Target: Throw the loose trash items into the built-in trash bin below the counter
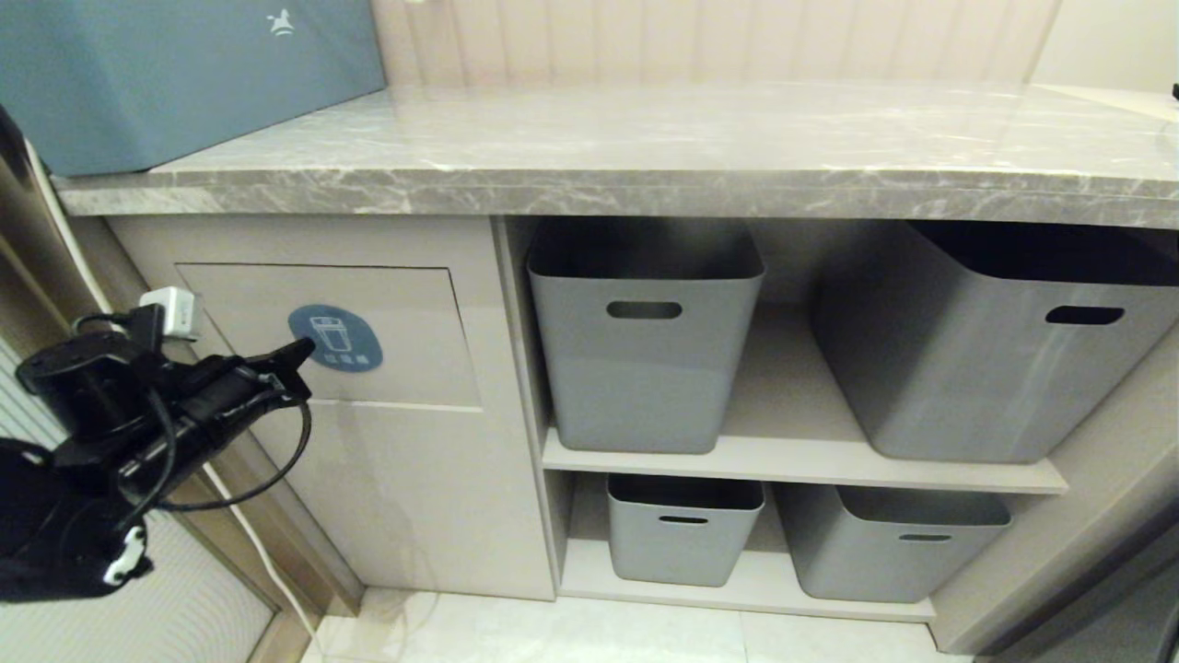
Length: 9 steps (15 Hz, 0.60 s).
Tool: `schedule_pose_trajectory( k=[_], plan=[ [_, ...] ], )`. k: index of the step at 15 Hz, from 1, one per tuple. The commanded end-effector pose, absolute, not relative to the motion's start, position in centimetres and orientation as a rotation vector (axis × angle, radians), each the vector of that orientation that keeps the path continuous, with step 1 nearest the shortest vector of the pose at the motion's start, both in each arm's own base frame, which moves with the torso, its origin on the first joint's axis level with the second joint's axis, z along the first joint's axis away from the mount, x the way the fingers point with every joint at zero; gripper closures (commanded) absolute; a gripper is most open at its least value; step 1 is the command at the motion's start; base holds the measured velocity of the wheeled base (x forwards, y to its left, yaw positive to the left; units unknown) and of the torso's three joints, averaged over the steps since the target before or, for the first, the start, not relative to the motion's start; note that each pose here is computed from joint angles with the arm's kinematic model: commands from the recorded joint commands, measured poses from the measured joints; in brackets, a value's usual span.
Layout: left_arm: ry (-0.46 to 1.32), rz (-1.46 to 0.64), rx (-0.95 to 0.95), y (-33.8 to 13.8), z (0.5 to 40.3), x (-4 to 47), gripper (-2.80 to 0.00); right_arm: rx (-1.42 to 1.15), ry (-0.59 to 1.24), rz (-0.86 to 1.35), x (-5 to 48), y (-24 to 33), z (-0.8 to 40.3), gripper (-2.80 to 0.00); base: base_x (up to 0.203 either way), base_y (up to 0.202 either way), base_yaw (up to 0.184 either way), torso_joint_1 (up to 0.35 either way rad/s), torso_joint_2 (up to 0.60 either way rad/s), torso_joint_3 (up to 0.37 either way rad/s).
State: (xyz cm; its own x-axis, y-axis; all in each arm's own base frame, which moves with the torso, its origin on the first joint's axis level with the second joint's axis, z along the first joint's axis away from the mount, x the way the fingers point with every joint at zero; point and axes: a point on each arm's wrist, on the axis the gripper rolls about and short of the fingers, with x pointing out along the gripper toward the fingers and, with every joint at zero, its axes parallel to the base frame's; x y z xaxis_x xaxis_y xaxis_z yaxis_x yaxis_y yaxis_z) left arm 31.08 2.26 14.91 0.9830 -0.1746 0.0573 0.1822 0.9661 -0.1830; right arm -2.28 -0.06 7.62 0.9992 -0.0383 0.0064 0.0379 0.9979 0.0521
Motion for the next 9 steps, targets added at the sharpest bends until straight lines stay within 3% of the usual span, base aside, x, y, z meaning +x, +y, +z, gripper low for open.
schedule_pose_trajectory(
  k=[1,5,9],
  plan=[
    [-0.131,-0.192,-0.172,1.8,18.4,26.5,0.00,0.052,-0.006,-0.038,-2.3,-0.1,7.6,0.00,0.000,0.000,0.000,0.000,0.00,0.000],
    [-0.158,-0.186,-0.160,0.8,21.4,14.9,0.00,0.052,-0.006,-0.038,-2.3,-0.1,7.6,0.00,0.000,0.000,0.000,0.000,0.00,0.000],
    [-0.183,-0.127,-0.099,-0.2,18.0,2.8,0.00,0.054,-0.007,-0.041,-2.3,-0.1,7.6,0.00,0.000,0.000,0.000,0.000,0.00,0.000]
  ],
)
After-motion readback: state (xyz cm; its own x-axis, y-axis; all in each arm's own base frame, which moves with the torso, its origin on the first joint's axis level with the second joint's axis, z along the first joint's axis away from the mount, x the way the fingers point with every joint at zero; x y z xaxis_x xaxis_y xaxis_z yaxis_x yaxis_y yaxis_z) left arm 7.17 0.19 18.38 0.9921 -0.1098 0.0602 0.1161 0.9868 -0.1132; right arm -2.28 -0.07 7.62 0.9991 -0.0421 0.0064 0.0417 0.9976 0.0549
